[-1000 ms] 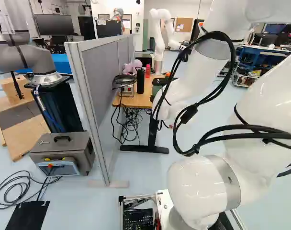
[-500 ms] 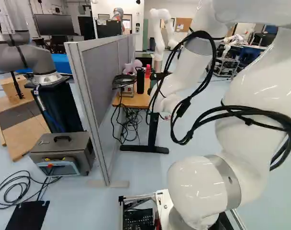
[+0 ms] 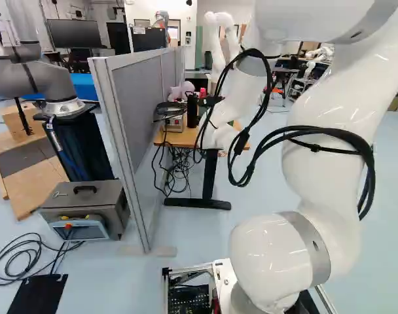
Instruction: Place the green cup on the table
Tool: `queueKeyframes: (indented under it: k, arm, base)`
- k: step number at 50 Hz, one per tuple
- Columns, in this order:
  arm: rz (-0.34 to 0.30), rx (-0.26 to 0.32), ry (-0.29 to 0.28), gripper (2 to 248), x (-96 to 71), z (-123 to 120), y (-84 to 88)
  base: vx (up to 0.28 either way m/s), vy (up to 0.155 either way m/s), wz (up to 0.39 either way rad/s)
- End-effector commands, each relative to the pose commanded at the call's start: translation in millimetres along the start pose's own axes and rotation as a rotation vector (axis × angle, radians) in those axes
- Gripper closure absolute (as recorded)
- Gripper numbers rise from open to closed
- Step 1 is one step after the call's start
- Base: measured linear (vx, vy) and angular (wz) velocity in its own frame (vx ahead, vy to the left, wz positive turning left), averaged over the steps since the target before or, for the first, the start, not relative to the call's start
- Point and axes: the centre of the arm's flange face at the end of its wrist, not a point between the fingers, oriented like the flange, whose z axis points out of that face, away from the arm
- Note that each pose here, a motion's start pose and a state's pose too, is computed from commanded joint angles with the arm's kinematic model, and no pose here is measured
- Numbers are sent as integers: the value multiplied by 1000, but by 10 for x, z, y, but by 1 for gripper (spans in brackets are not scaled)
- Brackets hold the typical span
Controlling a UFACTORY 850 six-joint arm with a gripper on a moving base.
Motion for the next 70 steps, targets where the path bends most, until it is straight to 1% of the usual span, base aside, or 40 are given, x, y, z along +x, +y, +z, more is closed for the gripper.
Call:
queueKeyframes:
  k: [17, 46, 58, 67, 68, 70]
  arm:
    - [-6, 33, -6, 130, -130, 363, -166]
    - [-17, 84, -29, 130, -415, 976, -469]
    - [-19, 90, -46, 130, -542, 1062, -508]
    - [-20, 90, -49, 130, -566, 1072, -510]
    - [-20, 90, -50, 126, -567, 1072, -510]
    - [-20, 90, -50, 126, -568, 1073, -510]
  base:
    - [0, 0, 0]
    - [0, 0, 0]
    - [0, 0, 0]
    - [0, 0, 0]
    - [0, 0, 0]
    - [0, 0, 0]
